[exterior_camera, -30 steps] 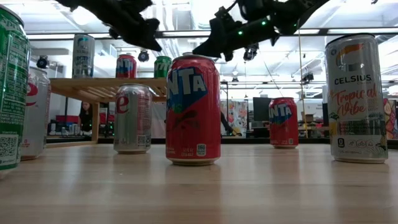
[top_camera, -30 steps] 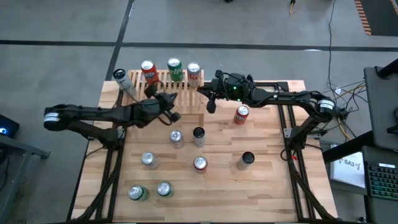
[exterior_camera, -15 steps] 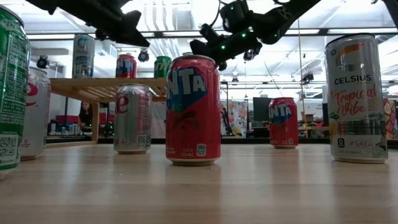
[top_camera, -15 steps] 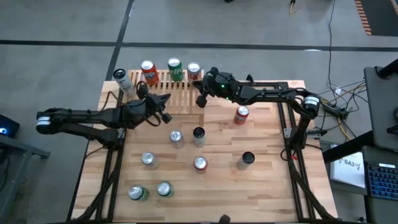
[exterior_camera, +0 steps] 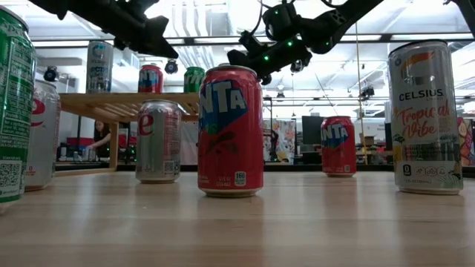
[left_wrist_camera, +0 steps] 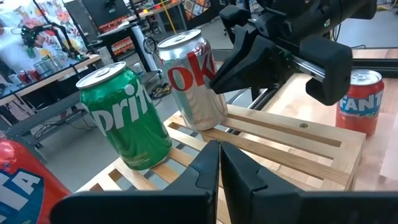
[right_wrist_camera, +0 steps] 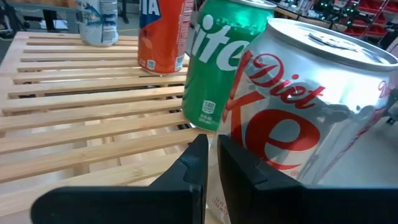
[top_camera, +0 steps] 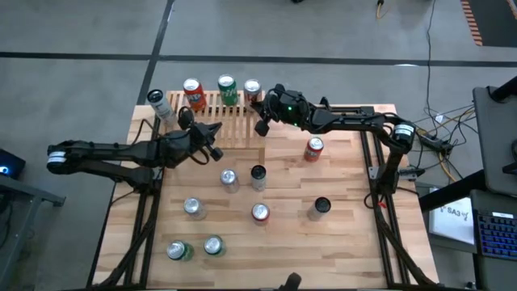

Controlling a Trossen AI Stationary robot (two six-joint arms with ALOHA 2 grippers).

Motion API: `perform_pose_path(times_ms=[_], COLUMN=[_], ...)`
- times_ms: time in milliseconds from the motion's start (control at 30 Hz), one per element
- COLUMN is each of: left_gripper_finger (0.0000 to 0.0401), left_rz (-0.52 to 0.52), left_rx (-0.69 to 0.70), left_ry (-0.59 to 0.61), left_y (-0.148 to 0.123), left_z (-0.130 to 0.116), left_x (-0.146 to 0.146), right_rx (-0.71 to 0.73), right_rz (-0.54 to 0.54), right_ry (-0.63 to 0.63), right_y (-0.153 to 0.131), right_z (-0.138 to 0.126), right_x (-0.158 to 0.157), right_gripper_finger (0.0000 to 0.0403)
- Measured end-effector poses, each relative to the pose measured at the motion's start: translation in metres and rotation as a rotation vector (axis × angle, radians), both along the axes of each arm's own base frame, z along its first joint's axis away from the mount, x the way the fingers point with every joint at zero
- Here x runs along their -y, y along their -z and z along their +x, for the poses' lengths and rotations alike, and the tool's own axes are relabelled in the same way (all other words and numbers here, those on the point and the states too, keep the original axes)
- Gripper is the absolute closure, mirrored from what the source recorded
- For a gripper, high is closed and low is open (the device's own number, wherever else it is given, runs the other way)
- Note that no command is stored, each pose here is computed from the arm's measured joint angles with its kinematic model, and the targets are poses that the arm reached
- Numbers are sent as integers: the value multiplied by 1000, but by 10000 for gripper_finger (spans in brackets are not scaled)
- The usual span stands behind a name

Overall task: Place canned beverage on shelf
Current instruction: Put the bottom red/silver soda can on the shelf

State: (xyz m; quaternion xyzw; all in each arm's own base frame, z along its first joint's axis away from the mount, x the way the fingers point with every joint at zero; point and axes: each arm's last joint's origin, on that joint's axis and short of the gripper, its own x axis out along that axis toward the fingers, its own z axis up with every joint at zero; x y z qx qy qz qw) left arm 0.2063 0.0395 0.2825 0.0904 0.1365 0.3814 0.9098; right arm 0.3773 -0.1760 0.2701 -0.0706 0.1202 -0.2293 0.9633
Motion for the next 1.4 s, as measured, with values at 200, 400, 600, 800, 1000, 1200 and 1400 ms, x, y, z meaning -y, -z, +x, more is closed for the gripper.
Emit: perform_pose_path(times_ms=[200, 400, 600, 800, 1000, 1200, 1400], left_gripper_finger=[401, 401, 401, 401, 401, 401, 401], left_rz=[0, -1, -4, -4, -5, -5, -5], left_rx=[0, 6, 9, 9, 9, 8, 8], left_ry=[0, -1, -2, -1, -1, -1, -1], left_y=[0, 0, 0, 0, 0, 0, 0], left_z=[0, 0, 0, 0, 0, 0, 0], left_x=[0, 0, 0, 0, 0, 0, 0], right_rx=[-8, -8, -10, -5, -9, -21, -75], right_rz=[-14, -15, -20, -24, -35, -29, 9], right_ry=[3, 3, 4, 5, 11, 14, 8], right_y=[0, 0, 0, 0, 7, 9, 3], right_z=[-1, -1, -2, -1, 1, 1, -6], right_x=[2, 2, 3, 4, 9, 10, 3], right_gripper_finger=[376, 376, 376, 376, 376, 376, 376])
